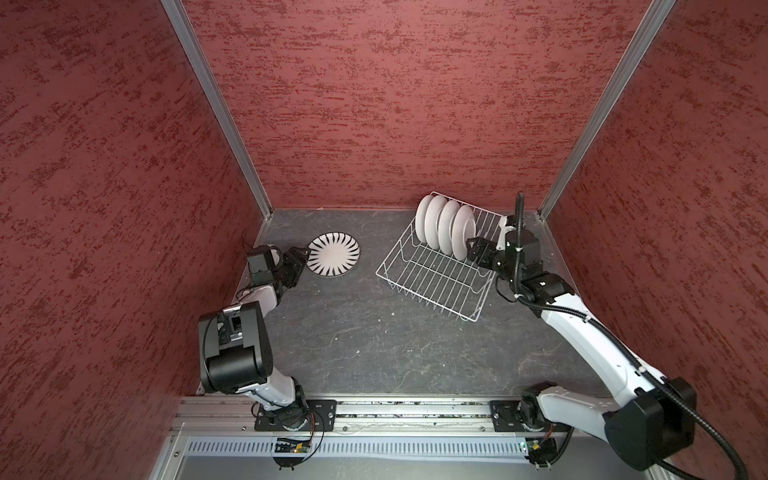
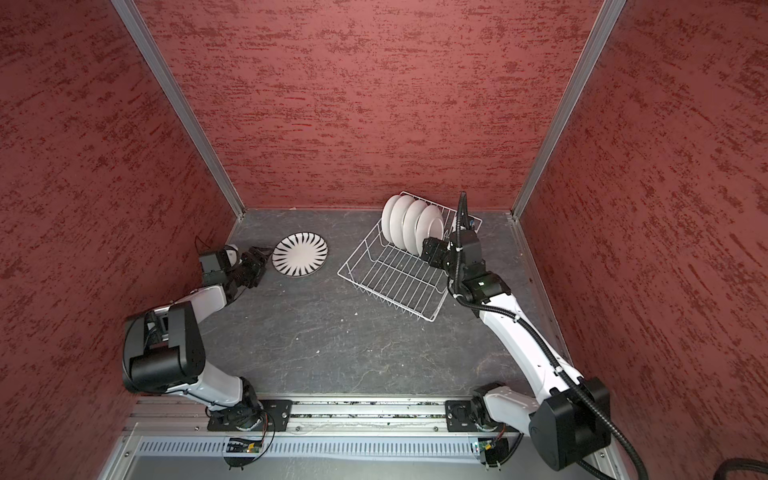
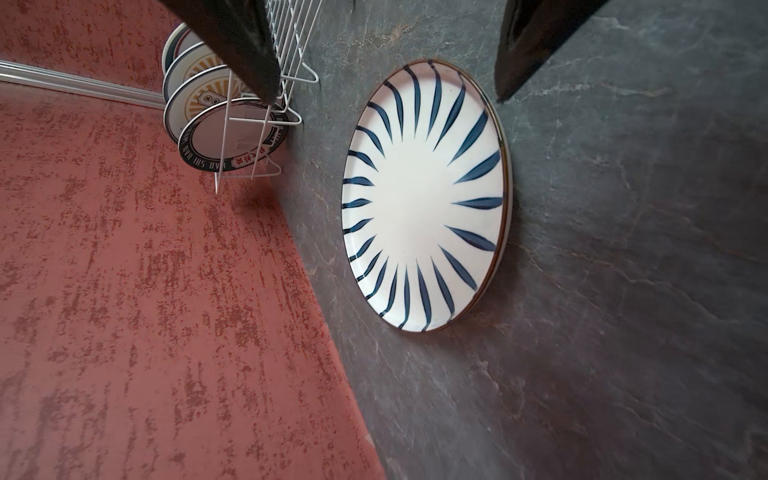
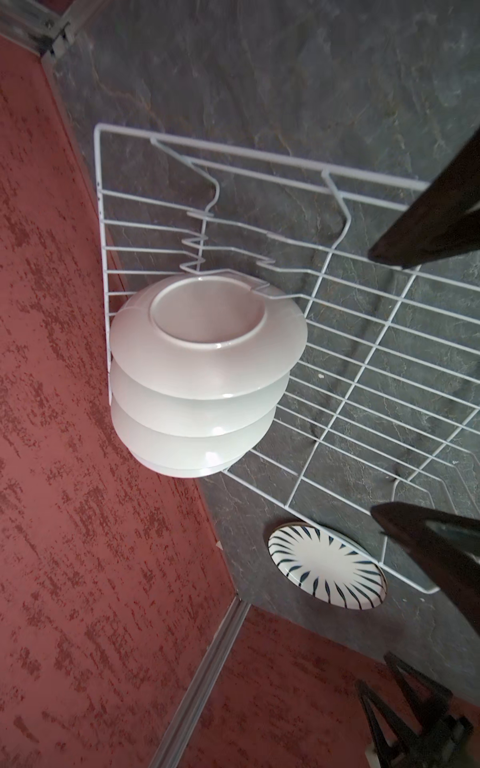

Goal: Unload the plates from the dish rack

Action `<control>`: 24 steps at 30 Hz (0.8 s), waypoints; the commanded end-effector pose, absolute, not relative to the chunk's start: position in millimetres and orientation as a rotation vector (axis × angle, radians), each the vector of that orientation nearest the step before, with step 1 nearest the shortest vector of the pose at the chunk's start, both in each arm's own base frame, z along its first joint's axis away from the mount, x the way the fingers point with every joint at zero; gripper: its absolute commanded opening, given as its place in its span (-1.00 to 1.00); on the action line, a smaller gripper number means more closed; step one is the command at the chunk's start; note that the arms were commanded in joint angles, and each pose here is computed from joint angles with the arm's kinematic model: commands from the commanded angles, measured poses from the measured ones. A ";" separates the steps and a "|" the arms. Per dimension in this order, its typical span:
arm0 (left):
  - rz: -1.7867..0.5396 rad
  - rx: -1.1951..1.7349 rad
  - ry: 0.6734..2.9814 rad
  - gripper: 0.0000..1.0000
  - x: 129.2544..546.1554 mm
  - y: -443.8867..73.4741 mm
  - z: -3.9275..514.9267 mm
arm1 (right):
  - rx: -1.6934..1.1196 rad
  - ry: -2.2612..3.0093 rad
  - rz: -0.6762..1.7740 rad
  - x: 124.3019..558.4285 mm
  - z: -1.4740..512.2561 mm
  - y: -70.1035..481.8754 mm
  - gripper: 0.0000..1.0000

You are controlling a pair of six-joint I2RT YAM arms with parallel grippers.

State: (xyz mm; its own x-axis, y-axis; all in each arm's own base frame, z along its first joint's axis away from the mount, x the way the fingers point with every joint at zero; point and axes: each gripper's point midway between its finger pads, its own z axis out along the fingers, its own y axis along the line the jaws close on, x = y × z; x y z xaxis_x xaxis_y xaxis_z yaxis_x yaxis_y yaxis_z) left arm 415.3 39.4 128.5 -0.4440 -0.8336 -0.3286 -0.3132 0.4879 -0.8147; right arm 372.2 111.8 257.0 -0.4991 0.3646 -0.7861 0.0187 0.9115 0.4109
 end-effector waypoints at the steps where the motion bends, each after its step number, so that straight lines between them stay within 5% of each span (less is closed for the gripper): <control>1: -0.856 -0.908 1.994 0.63 398.9 35.2 134.8 | 0.302 2.036 0.323 368.2 268.8 103.3 0.78; 24: -0.975 -0.512 1.986 0.64 332.3 -75.1 196.8 | 0.482 2.115 -0.338 429.1 234.6 138.8 0.98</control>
State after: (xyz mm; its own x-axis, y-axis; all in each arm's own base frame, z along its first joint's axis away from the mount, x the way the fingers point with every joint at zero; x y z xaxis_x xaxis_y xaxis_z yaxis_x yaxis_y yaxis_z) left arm 332.8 -72.7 194.7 -0.5711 -0.6542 -0.4957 -0.0102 0.6095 -0.7927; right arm 432.6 158.6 231.3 -0.5282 0.2111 -0.8224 0.3537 0.9353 0.0129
